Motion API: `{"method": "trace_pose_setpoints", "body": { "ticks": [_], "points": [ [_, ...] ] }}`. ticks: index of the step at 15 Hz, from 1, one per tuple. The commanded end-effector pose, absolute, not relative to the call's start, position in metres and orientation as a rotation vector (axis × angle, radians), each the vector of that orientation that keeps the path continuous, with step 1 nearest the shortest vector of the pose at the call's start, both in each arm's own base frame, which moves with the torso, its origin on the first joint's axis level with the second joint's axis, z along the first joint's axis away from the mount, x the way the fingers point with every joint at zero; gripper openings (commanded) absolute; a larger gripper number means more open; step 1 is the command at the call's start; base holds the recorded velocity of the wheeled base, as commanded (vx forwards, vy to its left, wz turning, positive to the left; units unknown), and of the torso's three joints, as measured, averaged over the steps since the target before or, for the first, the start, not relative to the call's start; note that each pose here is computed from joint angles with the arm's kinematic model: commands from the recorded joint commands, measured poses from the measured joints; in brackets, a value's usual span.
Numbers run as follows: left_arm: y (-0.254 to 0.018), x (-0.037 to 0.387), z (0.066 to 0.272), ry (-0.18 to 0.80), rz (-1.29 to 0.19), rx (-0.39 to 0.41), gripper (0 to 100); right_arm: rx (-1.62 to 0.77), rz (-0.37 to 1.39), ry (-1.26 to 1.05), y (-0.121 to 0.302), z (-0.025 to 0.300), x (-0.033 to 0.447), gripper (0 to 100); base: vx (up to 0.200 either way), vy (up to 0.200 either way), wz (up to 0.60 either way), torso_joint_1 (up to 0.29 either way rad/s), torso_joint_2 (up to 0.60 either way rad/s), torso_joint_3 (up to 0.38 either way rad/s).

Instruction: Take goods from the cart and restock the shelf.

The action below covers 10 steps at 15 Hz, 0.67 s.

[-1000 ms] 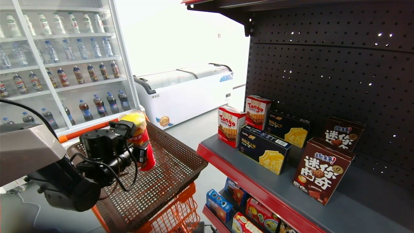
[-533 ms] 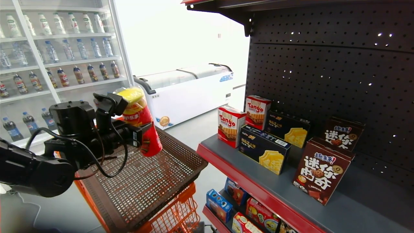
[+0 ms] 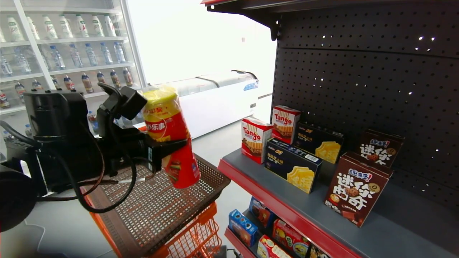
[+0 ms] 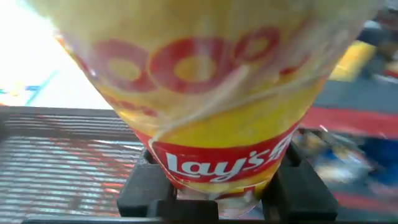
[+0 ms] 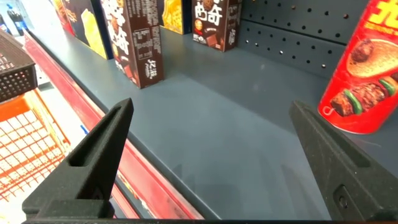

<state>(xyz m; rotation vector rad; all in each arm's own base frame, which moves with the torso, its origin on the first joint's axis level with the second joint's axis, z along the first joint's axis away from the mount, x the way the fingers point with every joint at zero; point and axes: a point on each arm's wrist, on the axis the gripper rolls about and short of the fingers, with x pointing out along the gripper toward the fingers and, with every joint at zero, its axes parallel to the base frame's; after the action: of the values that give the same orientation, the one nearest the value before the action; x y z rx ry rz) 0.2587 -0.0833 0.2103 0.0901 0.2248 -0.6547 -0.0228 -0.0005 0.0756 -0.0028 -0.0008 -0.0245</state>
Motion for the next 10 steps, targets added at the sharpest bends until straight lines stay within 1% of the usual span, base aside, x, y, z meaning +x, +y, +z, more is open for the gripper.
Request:
{"method": "trace_pose_setpoints", "body": {
  "ticks": [1, 3, 5, 6, 8, 9, 10],
  "points": [
    [-0.095, 0.223, 0.238, 0.189, -0.748, 0.102, 0, -0.003, -0.025, 0.0, 0.0, 0.076, -0.023, 100, 0.0, 0.0, 0.0, 0.0, 0.0, 0.0],
    [-0.099, 0.212, 0.238, 0.24, -0.775, 0.108, 0, -0.003, -0.025, -0.001, 0.0, 0.076, -0.023, 100, 0.0, 0.0, 0.0, 0.0, 0.0, 0.0],
    [-0.101, 0.212, 0.242, 0.238, -0.779, 0.109, 0, -0.003, -0.025, 0.0, 0.0, 0.076, -0.023, 100, 0.0, 0.0, 0.0, 0.0, 0.0, 0.0],
    [-0.107, 0.208, 0.243, 0.246, -0.819, 0.109, 0, -0.003, -0.025, -0.001, 0.0, 0.076, -0.023, 100, 0.0, 0.0, 0.0, 0.0, 0.0, 0.0],
    [-0.105, 0.201, 0.243, 0.293, -0.891, 0.098, 0, -0.003, -0.025, -0.001, 0.0, 0.076, -0.023, 100, 0.0, 0.0, 0.0, 0.0, 0.0, 0.0],
    [-0.105, 0.197, 0.242, 0.321, -0.976, 0.081, 0, -0.005, -0.025, 0.0, 0.0, 0.076, -0.023, 100, 0.0, 0.0, 0.0, 0.0, 0.0, 0.0],
    [-0.105, 0.197, 0.243, 0.325, -1.009, 0.072, 0, -0.005, -0.025, -0.001, 0.0, 0.076, -0.023, 100, 0.0, 0.0, 0.0, 0.0, 0.0, 0.0]
  ]
}}
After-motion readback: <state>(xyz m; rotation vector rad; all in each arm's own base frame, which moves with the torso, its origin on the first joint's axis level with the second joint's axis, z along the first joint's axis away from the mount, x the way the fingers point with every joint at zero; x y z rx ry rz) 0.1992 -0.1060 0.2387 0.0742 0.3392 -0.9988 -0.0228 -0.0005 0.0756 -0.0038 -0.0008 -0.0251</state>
